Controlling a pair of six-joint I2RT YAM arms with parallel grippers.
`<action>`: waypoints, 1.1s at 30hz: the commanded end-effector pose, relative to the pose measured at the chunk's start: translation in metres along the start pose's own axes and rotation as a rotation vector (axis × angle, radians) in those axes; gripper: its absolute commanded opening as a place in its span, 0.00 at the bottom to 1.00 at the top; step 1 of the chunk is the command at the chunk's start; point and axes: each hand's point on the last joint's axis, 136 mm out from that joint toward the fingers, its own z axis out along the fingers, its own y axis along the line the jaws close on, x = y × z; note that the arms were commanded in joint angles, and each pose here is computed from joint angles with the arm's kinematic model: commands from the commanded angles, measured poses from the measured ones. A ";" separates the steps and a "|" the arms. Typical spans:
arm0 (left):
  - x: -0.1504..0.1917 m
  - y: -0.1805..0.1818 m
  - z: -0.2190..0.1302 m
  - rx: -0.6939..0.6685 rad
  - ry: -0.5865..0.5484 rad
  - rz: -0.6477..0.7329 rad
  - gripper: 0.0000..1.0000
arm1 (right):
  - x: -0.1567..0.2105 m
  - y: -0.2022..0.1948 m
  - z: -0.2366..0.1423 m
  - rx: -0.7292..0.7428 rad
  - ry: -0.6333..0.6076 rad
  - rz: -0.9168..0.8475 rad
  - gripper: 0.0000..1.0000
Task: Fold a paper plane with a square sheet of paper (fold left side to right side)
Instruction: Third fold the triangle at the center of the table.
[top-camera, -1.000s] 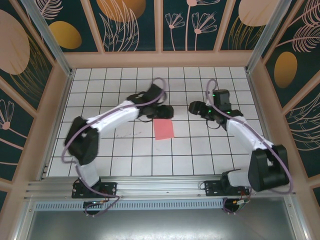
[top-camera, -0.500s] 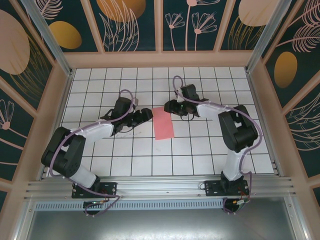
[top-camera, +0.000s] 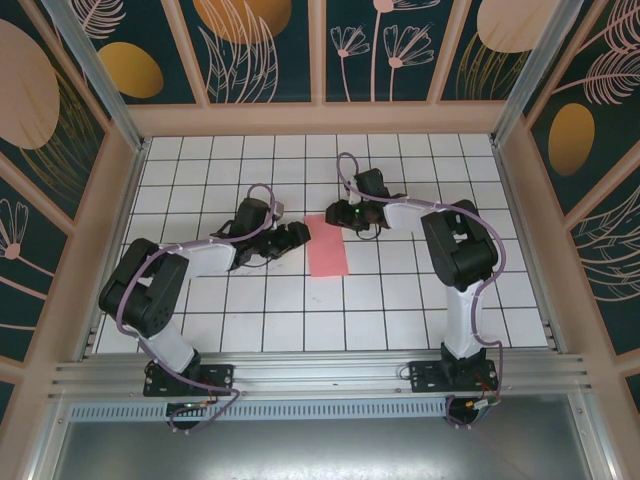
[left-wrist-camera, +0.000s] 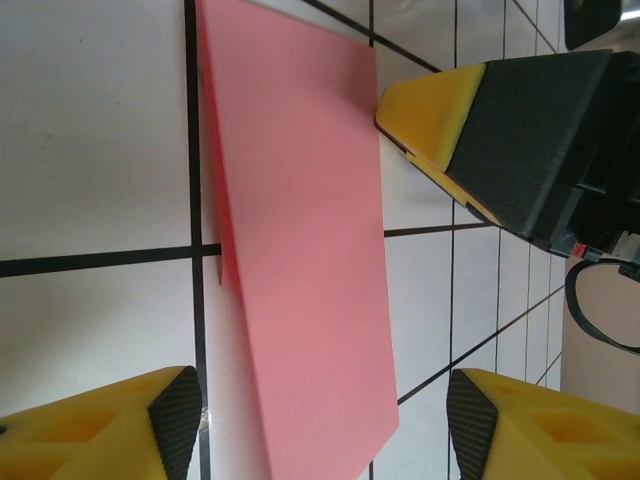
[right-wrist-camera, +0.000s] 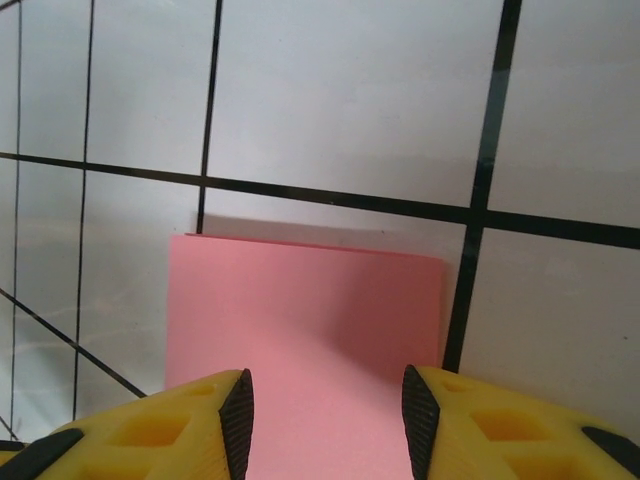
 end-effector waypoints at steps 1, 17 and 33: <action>-0.006 -0.011 0.001 0.043 0.001 0.004 0.67 | 0.005 -0.010 0.006 0.043 0.032 -0.013 0.46; 0.009 -0.007 0.030 0.013 0.081 -0.014 0.65 | 0.020 -0.019 0.009 0.055 0.063 -0.006 0.44; 0.020 0.009 0.050 -0.091 0.142 -0.011 0.65 | 0.020 -0.018 0.010 0.042 0.064 -0.004 0.43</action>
